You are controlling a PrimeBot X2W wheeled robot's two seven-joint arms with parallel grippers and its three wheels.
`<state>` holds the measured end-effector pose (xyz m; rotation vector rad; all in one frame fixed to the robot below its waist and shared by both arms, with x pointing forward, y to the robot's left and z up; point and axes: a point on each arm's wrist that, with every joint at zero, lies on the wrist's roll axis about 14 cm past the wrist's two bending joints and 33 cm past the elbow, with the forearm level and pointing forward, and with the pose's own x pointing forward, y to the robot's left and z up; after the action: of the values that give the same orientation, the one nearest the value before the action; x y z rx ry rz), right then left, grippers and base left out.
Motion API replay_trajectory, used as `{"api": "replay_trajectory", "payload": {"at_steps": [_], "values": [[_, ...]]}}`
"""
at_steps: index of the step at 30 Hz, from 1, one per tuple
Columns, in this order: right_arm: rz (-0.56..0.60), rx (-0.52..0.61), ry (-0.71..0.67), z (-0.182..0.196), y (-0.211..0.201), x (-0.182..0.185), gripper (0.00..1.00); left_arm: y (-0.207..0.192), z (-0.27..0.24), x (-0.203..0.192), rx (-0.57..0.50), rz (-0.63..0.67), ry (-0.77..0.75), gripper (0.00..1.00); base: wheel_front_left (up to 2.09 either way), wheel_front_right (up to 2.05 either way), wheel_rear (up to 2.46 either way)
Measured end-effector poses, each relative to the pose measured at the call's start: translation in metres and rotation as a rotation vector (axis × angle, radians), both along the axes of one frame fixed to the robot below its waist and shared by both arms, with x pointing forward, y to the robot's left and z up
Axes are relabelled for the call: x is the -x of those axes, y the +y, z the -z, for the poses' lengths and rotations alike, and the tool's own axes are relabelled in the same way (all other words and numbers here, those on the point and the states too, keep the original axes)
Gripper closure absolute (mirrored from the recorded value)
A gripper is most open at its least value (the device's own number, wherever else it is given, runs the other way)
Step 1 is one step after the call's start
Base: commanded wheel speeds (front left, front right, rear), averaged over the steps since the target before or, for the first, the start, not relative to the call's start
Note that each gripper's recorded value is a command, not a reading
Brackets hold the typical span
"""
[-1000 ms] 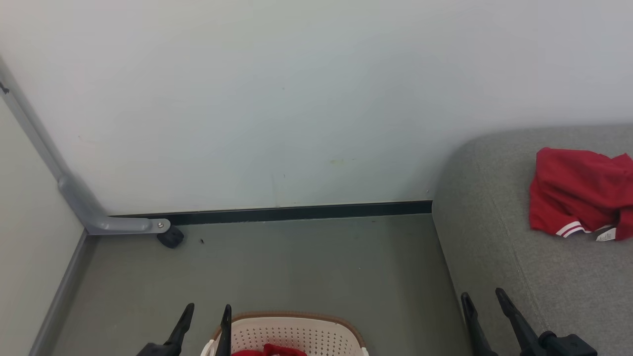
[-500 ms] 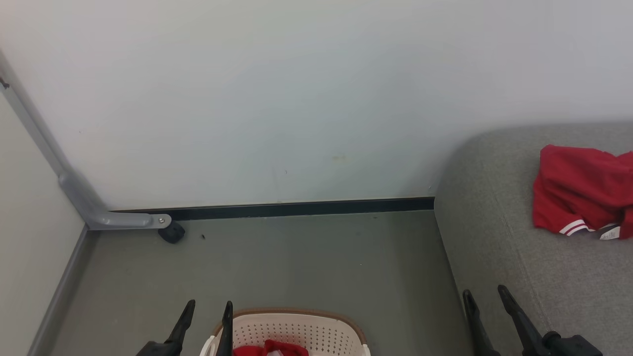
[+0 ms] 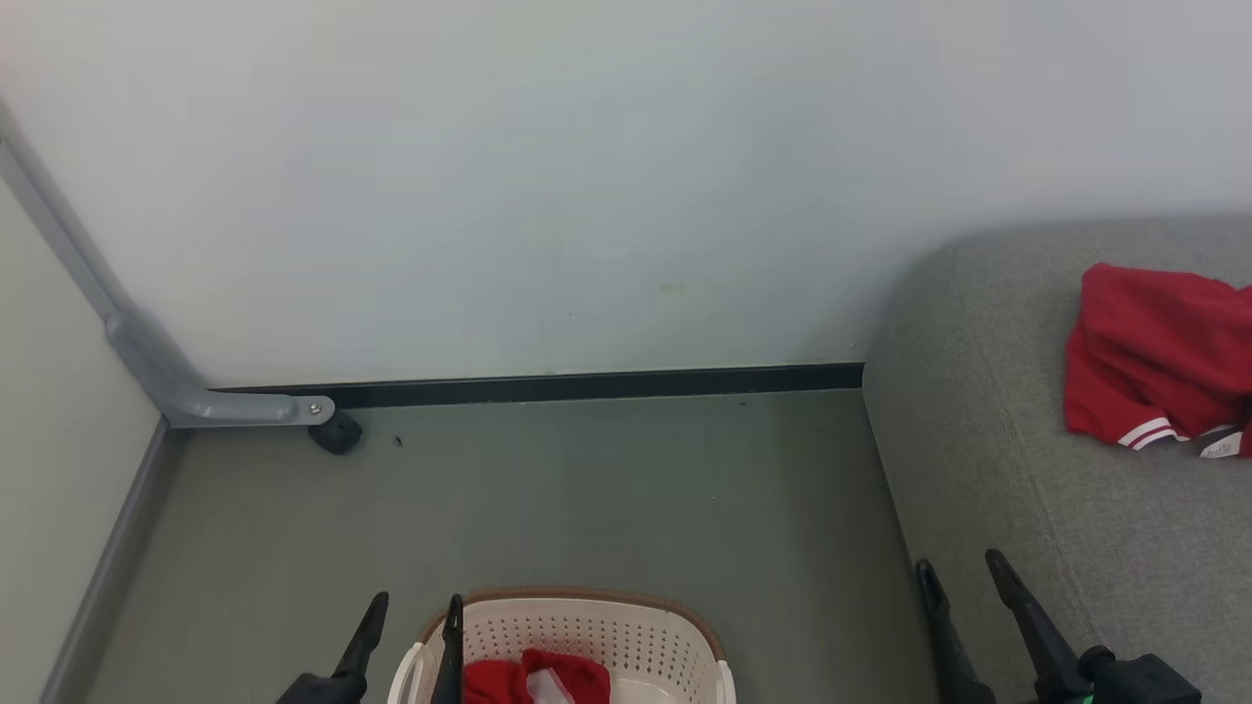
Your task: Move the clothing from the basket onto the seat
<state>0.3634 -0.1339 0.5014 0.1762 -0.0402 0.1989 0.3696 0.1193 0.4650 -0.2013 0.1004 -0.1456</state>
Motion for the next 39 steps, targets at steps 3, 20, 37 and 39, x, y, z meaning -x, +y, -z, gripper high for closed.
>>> {"api": "replay_trajectory", "payload": {"at_steps": [3,20,37,39], "values": [[-0.002,0.0,-0.004,-0.002,0.0,-0.003,0.0,-0.004,0.009,-0.001,0.003,0.005,0.029,0.0,0.0,0.0,0.0],[0.01,0.115,0.001,0.002,-0.022,-0.051,0.0,-0.075,0.1,-0.018,-0.037,0.226,0.33,0.0,0.0,0.0,0.0],[0.07,0.137,-0.011,0.01,-0.042,-0.092,0.0,-0.096,0.222,-0.012,-0.16,0.377,0.721,0.0,0.0,0.0,0.0],[0.081,0.138,-0.012,0.012,-0.045,-0.097,0.0,-0.101,0.234,-0.011,-0.165,0.398,0.756,0.0,0.0,0.0,0.0]]}}
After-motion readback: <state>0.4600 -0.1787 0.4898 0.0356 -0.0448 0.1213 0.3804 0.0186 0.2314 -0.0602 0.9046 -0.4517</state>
